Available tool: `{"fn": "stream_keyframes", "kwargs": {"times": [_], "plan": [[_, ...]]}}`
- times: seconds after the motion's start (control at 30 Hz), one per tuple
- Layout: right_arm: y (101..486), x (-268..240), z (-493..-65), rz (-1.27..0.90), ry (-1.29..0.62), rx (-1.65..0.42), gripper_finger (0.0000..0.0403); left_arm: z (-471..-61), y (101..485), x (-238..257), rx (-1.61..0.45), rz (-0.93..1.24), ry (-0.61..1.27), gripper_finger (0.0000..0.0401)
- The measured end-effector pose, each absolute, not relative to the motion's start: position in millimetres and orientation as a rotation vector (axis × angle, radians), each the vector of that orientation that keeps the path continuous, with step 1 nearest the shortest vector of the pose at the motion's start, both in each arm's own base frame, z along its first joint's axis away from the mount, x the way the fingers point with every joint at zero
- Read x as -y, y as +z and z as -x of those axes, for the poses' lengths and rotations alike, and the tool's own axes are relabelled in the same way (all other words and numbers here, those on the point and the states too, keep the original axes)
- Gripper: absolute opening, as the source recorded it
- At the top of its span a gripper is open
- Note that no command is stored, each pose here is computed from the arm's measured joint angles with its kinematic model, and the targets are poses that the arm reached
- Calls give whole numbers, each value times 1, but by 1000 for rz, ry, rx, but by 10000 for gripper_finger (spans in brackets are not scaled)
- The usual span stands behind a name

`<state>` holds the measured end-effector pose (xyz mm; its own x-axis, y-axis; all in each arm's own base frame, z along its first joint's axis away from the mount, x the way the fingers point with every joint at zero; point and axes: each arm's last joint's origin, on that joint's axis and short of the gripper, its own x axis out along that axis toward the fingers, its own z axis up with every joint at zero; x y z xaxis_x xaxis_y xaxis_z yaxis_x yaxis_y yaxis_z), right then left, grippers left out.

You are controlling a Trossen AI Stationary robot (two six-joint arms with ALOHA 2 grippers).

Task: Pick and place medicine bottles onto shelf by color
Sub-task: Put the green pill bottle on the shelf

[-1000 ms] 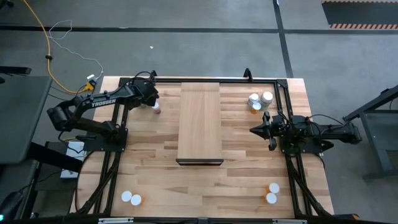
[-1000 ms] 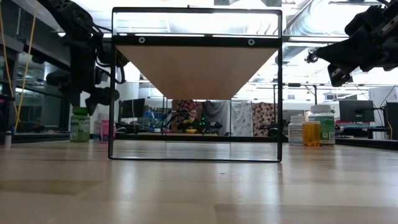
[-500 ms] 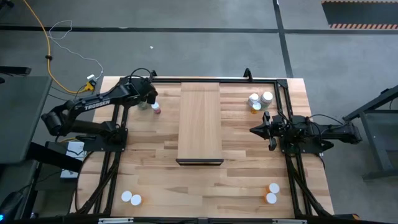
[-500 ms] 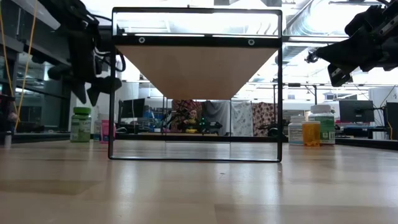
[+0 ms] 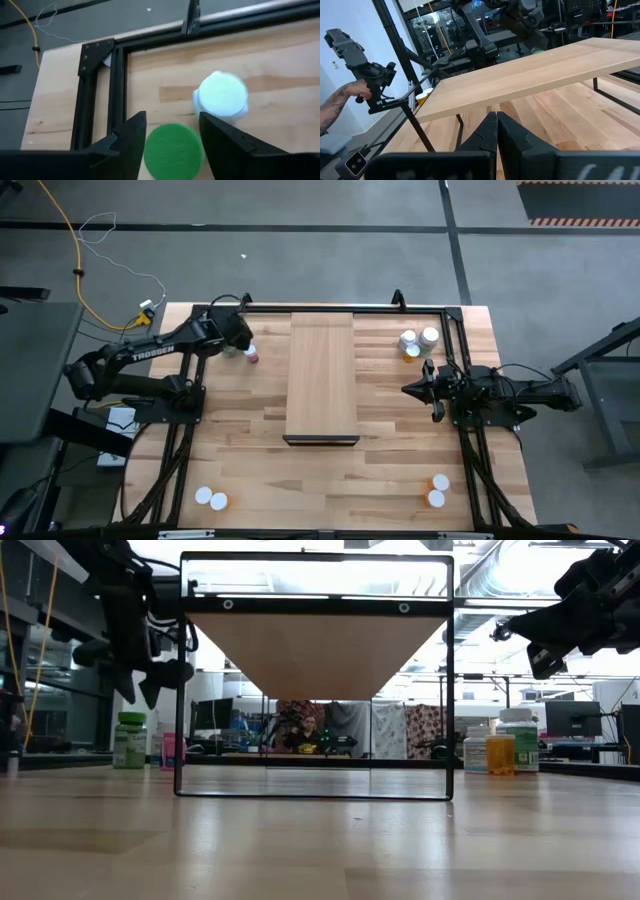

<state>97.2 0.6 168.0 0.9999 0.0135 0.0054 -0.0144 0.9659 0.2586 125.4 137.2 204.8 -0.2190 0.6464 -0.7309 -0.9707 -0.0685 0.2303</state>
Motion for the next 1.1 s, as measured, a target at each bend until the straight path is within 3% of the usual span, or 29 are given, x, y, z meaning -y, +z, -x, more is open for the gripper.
{"fn": "stream_keyframes", "kwargs": {"times": [0.2,0.4,0.9,1.1], "plan": [[168,-1,-97,-262,14,3,0,-120,185,-128,-828,570,1669,223],[168,-1,-97,-261,14,4,0,-118,178,-127,-776,575,1715,242],[168,-1,-97,-262,14,4,0,-119,166,-126,-724,646,1676,240],[168,-1,-97,-262,14,4,0,-119,166,-126,-733,638,1664,209]]}}
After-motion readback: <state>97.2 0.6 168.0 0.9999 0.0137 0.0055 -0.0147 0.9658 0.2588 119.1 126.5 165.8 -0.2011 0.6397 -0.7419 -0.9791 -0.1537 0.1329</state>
